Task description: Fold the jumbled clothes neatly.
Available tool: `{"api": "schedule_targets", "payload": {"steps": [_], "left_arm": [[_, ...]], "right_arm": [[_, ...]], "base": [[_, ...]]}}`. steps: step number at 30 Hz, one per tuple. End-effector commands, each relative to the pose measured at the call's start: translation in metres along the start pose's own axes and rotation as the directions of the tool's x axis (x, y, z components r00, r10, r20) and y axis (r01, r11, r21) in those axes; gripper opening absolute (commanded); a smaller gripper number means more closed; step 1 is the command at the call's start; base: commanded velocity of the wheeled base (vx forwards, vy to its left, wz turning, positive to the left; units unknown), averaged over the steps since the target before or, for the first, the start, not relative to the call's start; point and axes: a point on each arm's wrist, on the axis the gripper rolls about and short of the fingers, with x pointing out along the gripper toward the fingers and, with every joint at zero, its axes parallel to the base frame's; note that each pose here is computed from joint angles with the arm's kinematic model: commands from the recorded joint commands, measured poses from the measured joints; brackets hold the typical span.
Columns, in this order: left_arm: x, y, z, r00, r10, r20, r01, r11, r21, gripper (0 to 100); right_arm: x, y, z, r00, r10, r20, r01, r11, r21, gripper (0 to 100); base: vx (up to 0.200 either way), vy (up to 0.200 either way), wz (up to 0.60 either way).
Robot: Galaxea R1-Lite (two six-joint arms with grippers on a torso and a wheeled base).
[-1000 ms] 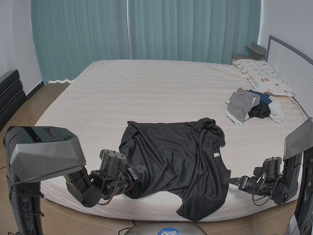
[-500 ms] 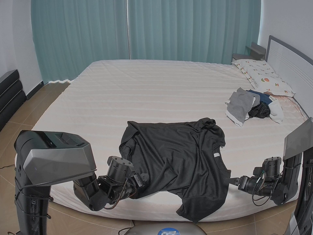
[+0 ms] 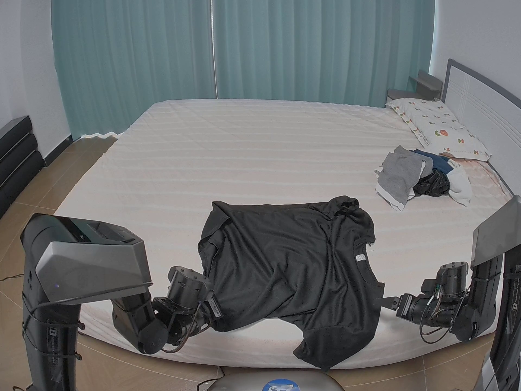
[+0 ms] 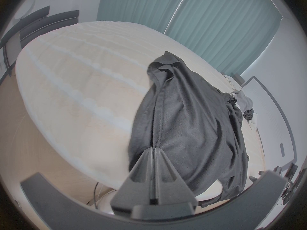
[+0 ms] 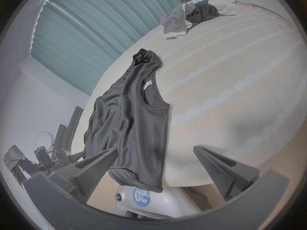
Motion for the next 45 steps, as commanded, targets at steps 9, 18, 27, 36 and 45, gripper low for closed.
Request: {"api": "schedule_targets", "payload": {"steps": [9,18,27,36,45], "left_arm": [[-0.023,0.048,0.049,0.991,0.1,0.084,-0.089,0.988,-0.13,0],[-0.021,0.07,0.071,0.994,0.082,0.071,-0.067,0.979,-0.195,0],[-0.018,0.08,0.079,0.993,0.087,0.075,-0.068,0.972,-0.226,0],[-0.017,0.083,0.079,0.993,0.096,0.071,-0.078,0.971,-0.228,0],[-0.02,0.082,0.073,0.994,0.105,0.038,-0.095,0.973,-0.212,0]], "right_arm": [[0.007,0.008,-0.01,0.999,0.023,-0.049,-0.024,0.999,-0.026,100],[0.022,0.02,-0.015,0.996,0.061,-0.068,-0.066,0.995,-0.069,100],[0.039,0.019,-0.017,0.999,0.003,-0.032,-0.006,0.996,-0.09,100],[0.029,0.004,-0.007,0.997,-0.077,0.018,0.078,0.994,-0.071,0],[-0.01,-0.016,0.023,0.986,-0.107,0.125,0.119,0.988,-0.1,0]], "base": [[0.0,0.0,0.0],[0.0,0.0,0.0],[0.0,0.0,0.0],[0.0,0.0,0.0],[0.0,0.0,0.0]]}}
